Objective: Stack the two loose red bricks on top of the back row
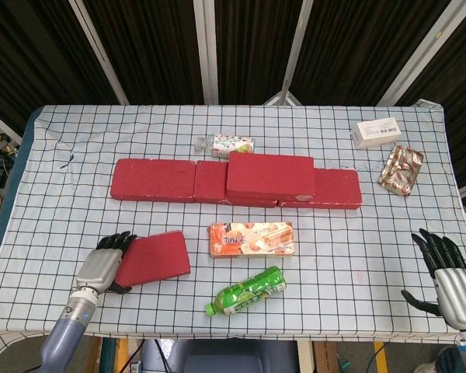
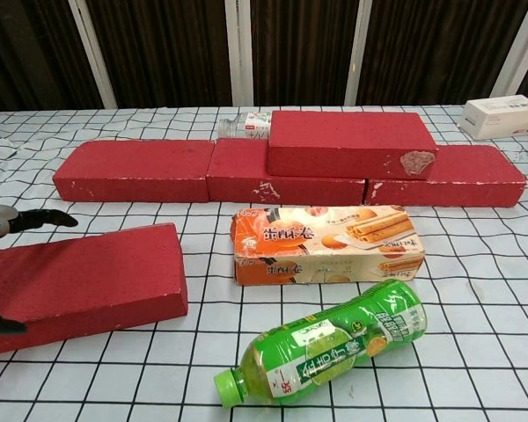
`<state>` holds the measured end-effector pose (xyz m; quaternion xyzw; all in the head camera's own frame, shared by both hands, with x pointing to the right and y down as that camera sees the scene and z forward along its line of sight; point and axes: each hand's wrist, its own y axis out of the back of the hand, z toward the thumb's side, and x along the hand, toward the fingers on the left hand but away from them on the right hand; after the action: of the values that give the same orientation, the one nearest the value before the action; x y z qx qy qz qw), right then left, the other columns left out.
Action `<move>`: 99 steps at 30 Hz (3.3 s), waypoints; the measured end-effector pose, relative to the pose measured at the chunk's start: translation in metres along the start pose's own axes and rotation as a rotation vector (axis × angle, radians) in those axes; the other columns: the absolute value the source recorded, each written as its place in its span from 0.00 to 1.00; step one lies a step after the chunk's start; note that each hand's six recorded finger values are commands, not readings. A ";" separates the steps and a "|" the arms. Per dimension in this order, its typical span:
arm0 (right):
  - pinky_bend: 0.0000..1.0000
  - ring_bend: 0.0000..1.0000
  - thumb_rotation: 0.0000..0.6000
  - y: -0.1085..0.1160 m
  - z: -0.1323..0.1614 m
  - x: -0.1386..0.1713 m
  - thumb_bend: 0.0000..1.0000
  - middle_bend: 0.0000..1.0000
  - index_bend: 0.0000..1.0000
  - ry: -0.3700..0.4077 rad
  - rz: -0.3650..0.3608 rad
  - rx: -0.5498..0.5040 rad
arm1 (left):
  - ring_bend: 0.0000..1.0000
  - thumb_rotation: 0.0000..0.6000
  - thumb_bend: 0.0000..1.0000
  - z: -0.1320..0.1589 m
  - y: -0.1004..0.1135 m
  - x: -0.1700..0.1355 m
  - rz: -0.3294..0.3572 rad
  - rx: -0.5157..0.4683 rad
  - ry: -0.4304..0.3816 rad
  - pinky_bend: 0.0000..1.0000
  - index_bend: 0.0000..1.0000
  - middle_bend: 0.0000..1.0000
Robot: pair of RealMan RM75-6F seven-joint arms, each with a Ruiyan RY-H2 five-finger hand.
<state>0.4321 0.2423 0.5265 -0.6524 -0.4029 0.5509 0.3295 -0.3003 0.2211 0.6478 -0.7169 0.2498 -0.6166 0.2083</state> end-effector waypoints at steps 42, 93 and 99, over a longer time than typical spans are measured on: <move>0.00 0.00 1.00 -0.001 -0.008 -0.003 0.22 0.00 0.00 -0.051 0.022 -0.007 | 0.10 1.00 0.00 0.015 -0.003 0.018 0.012 0.064 0.019 0.25 0.04 0.19; 0.00 0.00 1.00 -0.032 -0.039 -0.029 0.22 0.00 0.00 -0.279 0.115 0.072 | 0.15 1.00 0.28 0.087 0.266 0.139 0.077 0.311 -0.086 0.22 0.39 0.27; 0.00 0.00 1.00 -0.034 -0.037 -0.029 0.22 0.00 0.00 -0.277 0.121 0.070 | 0.15 1.00 0.28 0.085 0.253 0.161 0.079 0.308 -0.123 0.21 0.39 0.27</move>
<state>0.4614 0.2322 0.5759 -0.5816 -0.3849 0.6681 0.2595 -0.2239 -0.0786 0.6068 -0.7027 0.1673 -0.5937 0.3546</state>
